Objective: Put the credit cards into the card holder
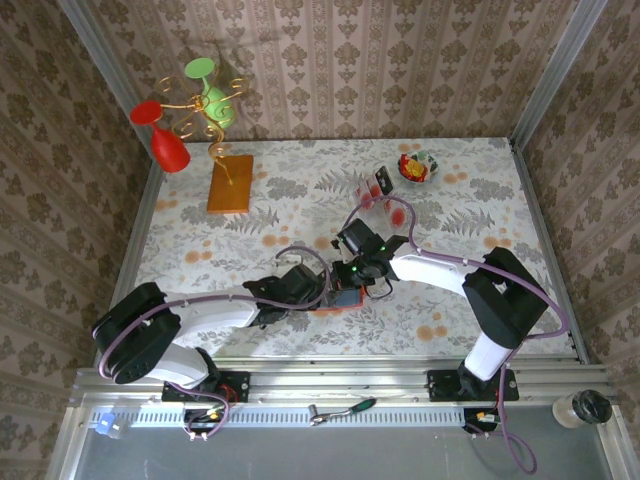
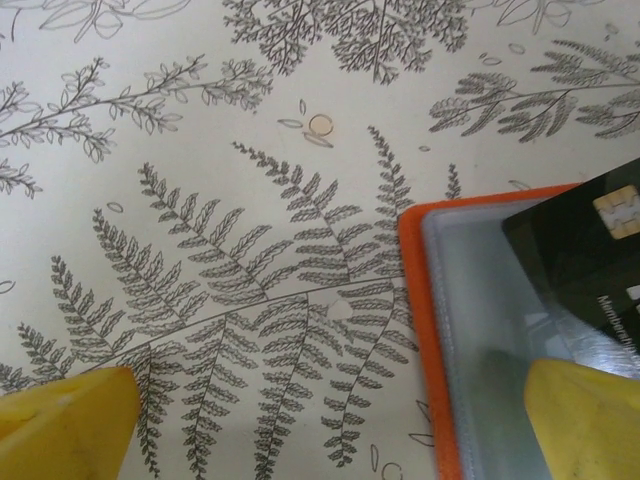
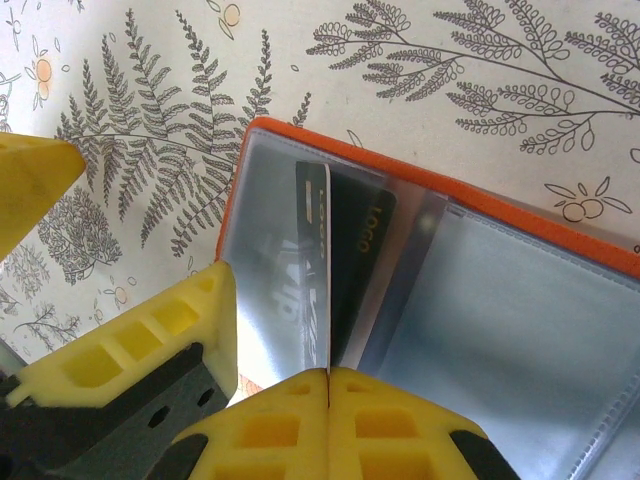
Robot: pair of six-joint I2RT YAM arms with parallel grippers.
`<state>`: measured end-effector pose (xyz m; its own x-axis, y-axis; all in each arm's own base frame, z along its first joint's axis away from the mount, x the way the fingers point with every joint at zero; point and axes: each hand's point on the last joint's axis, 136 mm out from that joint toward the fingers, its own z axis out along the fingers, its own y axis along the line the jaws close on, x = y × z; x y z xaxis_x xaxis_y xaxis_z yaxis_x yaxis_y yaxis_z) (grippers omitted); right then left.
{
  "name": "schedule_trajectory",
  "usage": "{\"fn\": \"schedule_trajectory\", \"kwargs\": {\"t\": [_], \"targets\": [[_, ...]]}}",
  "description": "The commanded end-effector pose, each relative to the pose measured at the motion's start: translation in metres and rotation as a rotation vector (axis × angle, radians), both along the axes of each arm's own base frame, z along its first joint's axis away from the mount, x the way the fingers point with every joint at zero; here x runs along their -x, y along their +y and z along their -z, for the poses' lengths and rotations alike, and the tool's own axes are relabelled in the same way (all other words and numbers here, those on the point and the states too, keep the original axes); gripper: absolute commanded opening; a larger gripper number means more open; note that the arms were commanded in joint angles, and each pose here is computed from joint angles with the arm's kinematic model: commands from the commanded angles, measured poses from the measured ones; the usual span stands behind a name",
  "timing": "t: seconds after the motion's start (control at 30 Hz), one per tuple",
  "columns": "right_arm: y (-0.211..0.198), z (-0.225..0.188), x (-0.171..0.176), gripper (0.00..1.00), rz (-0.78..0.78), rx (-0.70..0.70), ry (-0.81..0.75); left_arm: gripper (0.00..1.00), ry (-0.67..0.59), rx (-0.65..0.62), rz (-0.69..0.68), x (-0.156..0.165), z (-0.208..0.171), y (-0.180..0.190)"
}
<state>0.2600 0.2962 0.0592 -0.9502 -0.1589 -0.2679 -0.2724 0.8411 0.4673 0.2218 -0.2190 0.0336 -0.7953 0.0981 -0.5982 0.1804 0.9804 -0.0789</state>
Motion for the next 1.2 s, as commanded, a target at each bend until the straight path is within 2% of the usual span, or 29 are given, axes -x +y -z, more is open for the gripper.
{"fn": "schedule_trajectory", "kwargs": {"t": [0.0, 0.27, 0.47, 0.93, 1.17], "targets": [[0.000, 0.008, 0.007, 0.00, 0.000, 0.015, 0.034, 1.00, 0.016, -0.020, -0.024, 0.006, 0.012, 0.009], [0.000, -0.012, -0.002, 0.00, 0.007, -0.001, 0.002, 1.00, 0.032, -0.037, -0.033, 0.010, 0.021, 0.015], [-0.015, -0.034, -0.015, 0.00, 0.075, -0.034, -0.057, 1.00, 0.033, -0.040, -0.046, 0.013, 0.023, 0.018], [-0.024, -0.028, -0.024, 0.00, 0.233, -0.210, -0.153, 1.00, 0.029, -0.054, -0.063, 0.016, 0.024, 0.023], [-0.024, -0.021, -0.023, 0.00, 0.264, -0.251, -0.162, 1.00, 0.034, -0.057, -0.066, 0.017, 0.026, 0.023]]}}
